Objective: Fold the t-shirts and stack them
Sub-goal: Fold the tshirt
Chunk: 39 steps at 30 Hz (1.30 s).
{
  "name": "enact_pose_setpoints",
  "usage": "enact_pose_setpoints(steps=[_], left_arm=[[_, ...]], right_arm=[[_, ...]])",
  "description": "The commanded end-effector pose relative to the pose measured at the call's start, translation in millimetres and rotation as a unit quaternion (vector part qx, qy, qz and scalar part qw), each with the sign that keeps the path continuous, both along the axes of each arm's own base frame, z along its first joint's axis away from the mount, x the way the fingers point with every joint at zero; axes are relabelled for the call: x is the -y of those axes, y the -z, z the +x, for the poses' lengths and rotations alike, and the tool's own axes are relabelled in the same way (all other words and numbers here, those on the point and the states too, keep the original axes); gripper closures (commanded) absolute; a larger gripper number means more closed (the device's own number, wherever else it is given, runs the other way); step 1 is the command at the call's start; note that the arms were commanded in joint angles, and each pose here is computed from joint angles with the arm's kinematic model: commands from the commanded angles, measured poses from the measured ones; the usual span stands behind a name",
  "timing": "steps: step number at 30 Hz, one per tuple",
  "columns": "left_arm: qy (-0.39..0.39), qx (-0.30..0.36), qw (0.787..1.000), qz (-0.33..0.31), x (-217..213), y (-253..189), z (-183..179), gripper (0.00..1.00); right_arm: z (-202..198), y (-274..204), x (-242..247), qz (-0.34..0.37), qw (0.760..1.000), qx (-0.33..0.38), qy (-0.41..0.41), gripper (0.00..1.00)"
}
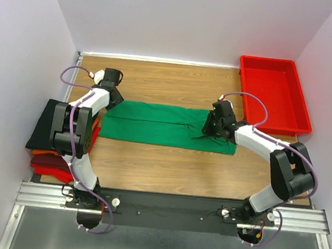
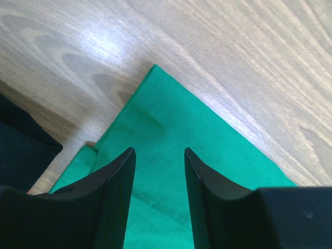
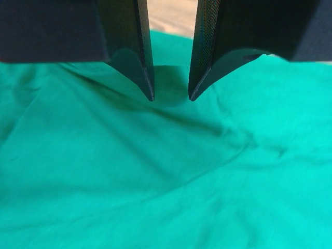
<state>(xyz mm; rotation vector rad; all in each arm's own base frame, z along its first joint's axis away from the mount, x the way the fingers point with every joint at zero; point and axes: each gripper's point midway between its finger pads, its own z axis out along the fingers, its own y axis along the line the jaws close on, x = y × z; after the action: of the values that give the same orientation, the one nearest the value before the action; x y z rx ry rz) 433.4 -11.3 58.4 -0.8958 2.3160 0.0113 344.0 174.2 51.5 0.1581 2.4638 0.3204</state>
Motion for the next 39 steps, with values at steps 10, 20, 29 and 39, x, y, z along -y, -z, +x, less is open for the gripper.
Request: enact_pose_setpoints(steps=[10, 20, 29, 39], left_arm=[[0.013, 0.019, 1.000, -0.005, 3, -15, 9, 0.50], [0.019, 0.023, 1.000, -0.003, 4, -20, 11, 0.49], [0.019, 0.020, 1.000, -0.007, 5, -16, 11, 0.50], [0.020, 0.021, 1.000, -0.005, 4, -18, 11, 0.49]], right_arm=[[-37, -4, -44, 0.061, 0.995, -0.039, -0.065, 0.61], [-6, -26, -35, 0.023, 0.999, 0.012, -0.037, 0.62], [-8, -35, -61, -0.004, 0.996, 0.031, -0.082, 0.67], [-17, 4, -61, -0.057, 0.994, -0.002, -0.092, 0.69]])
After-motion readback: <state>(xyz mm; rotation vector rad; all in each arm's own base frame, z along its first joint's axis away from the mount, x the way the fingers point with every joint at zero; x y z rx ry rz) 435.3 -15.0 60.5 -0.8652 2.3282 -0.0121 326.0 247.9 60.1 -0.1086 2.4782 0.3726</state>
